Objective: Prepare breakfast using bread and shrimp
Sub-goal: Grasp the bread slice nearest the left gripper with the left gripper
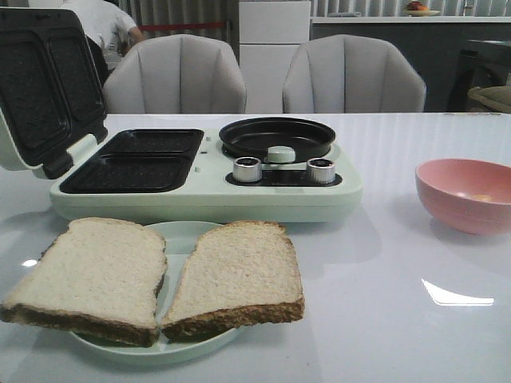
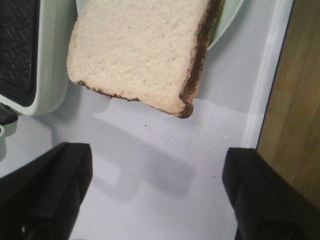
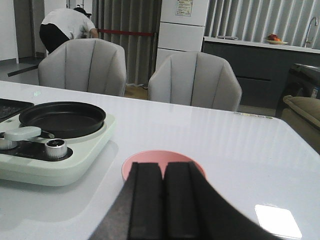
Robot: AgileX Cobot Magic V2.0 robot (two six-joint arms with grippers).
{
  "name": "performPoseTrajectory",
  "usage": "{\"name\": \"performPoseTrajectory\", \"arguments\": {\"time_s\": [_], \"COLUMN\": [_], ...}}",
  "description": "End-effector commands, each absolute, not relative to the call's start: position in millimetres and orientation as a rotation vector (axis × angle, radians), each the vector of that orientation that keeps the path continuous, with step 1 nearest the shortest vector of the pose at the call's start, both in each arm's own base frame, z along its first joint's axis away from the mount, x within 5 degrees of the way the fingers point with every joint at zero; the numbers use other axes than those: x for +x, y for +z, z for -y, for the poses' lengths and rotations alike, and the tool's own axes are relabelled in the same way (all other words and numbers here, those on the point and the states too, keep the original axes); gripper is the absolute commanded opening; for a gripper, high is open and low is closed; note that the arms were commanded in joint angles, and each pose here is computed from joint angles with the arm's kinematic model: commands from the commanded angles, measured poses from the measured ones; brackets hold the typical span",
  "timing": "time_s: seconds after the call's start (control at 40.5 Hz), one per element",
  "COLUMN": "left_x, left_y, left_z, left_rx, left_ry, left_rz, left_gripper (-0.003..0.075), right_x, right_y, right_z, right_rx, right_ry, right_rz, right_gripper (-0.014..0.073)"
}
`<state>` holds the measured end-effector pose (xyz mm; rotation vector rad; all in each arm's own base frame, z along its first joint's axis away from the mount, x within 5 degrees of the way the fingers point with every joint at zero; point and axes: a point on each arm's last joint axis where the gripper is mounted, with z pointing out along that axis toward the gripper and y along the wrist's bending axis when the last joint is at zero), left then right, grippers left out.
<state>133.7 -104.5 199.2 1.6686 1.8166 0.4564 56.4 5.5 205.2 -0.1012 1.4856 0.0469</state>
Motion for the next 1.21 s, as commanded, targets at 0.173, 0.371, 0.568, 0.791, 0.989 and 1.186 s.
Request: {"name": "performPoseTrajectory", "arguments": {"time_s": [0.173,0.371,0.568,0.791,0.989,1.186], "left_x": [158.6,158.4,164.2,177.5,192.1,195.5], "left_y": [200.8,190.8,177.8,169.0,161.1,166.8], "left_z": [133.1,148.6,153.8,167.9,174.8,176.1], "left_rx": [1.719,1.839,1.956,2.016,2.043,2.014], "left_ry": [0.560,0.604,0.705,0.765,0.860,0.890], "left_rz": [-1.777,-1.695,-1.603,-1.564,-1.571,-1.578], "left_gripper": [0.0593,0.0593,0.0593,0.0586,0.0422,0.0089], "right_x": [53.3,53.3,53.3,53.3,53.3,53.3], "right_y": [215.8,215.8,215.8,215.8,215.8,215.8], "right_z": [-5.3,-5.3,-5.3,-5.3,-5.3,-5.3], "right_rx": [-0.103,-0.103,-0.103,-0.103,-0.103,-0.103], "right_ry": [0.037,0.037,0.037,0.037,0.037,0.037], "right_rz": [-1.369,-1.369,-1.369,-1.369,-1.369,-1.369], "right_gripper": [-0.0033,-0.0033,-0.0033,-0.0033,-0.0033,-0.0033]}}
